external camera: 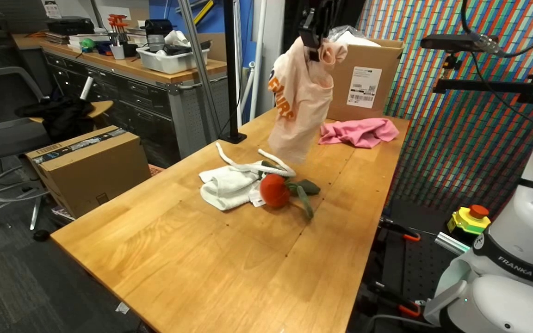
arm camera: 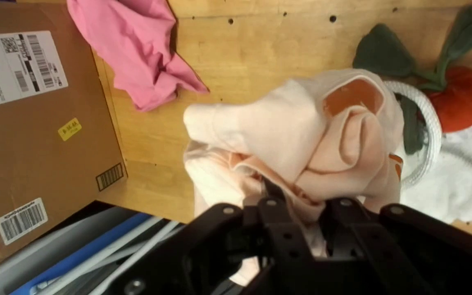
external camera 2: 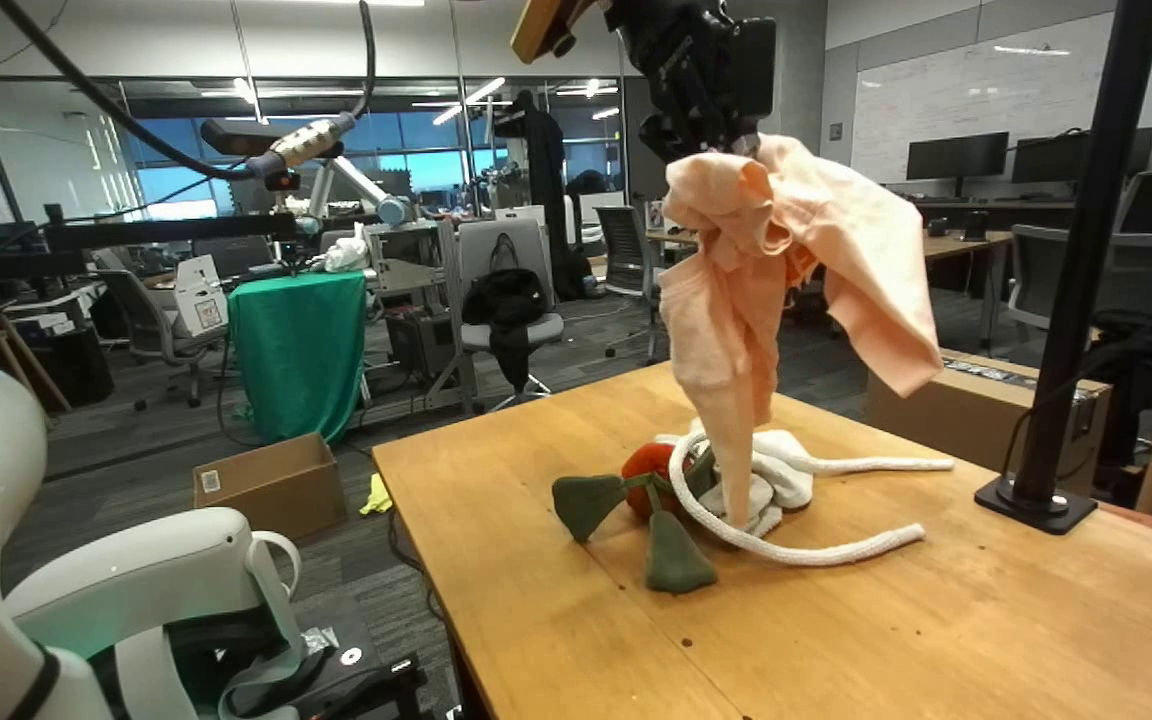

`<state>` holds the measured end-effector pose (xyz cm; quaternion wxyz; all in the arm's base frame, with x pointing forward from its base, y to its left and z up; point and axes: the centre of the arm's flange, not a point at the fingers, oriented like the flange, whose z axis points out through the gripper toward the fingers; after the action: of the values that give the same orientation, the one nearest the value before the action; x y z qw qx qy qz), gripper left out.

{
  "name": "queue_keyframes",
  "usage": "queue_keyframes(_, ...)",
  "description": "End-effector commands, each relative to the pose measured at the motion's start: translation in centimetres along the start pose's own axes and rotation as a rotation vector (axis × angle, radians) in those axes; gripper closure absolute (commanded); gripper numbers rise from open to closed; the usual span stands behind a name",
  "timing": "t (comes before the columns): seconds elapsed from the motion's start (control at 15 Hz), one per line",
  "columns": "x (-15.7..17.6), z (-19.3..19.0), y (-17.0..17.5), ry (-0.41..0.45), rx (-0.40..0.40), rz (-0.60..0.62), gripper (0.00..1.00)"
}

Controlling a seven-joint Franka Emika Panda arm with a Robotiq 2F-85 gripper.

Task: Separate the clothes, rope and plush toy on the table

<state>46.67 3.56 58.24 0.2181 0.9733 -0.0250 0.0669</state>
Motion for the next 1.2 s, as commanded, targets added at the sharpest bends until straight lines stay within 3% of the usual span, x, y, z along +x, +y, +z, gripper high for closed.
queue_keyframes(0.0,0.3,0.6,0.7,0.155,0.020,0.114,0.92)
queue_keyframes(0.2,1.6,2.1,0.7,0.230,0.056,0.183,0.92)
queue_keyframes(0.33,4.4,5.9,2.5,0.252,0.059,0.209,0.92)
queue_keyframes(0.73,8.5,14.1,8.5,0.301,-0.052,0.310,0.92)
queue_keyframes(1.13,11.0,19.4,10.1,0.364,-0.040,0.390,0.92)
